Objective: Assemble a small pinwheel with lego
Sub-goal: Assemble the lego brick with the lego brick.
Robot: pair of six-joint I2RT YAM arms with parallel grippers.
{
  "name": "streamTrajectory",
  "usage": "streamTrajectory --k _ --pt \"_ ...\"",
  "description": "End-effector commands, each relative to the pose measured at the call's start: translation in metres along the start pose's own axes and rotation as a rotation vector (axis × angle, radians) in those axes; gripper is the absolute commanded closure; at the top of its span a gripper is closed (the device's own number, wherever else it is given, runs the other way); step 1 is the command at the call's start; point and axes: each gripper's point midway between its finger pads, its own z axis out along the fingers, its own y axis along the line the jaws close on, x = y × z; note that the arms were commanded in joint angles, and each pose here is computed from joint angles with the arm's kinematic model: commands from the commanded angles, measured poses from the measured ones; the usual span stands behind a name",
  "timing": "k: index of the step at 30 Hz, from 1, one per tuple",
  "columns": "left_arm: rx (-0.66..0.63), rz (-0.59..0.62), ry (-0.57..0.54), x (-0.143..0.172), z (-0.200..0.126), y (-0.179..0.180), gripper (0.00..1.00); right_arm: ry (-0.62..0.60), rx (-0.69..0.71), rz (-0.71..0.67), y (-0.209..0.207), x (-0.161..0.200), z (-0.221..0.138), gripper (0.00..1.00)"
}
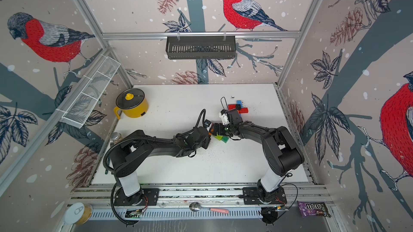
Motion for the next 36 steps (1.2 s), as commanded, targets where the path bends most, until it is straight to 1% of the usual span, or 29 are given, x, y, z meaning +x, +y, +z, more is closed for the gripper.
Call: streamTrajectory --k 1,7,13,20,23,24,31,36 --pt "0.037 0.041 0.045 0.009 0.002 -0.006 0.8 0.007 0.022 -0.005 -0.003 0.001 0.002 0.11" --pt "0.06 0.083 0.081 0.008 0.005 -0.007 0.8 -0.001 0.07 -0.004 -0.01 -0.001 0.0 0.12" --pt "0.103 0.112 0.096 0.001 0.003 -0.015 0.8 -0.012 0.068 -0.004 -0.009 -0.003 -0.005 0.08" --pt "0.124 0.12 0.107 -0.001 0.002 -0.018 0.81 -0.037 0.1 0.013 -0.016 -0.01 -0.012 0.08" --pt "0.131 0.13 0.137 0.009 0.005 -0.018 0.81 -0.045 0.101 0.025 -0.019 -0.013 -0.013 0.08" --pt "0.137 0.128 0.118 -0.002 0.006 -0.021 0.81 -0.043 0.095 0.03 -0.019 -0.012 -0.013 0.08" --pt "0.152 0.124 0.116 -0.004 0.008 -0.024 0.81 -0.042 0.116 0.04 -0.026 -0.014 -0.013 0.1" --pt "0.151 0.134 0.125 -0.002 0.009 -0.024 0.81 -0.033 0.159 0.049 -0.035 -0.009 -0.012 0.13"
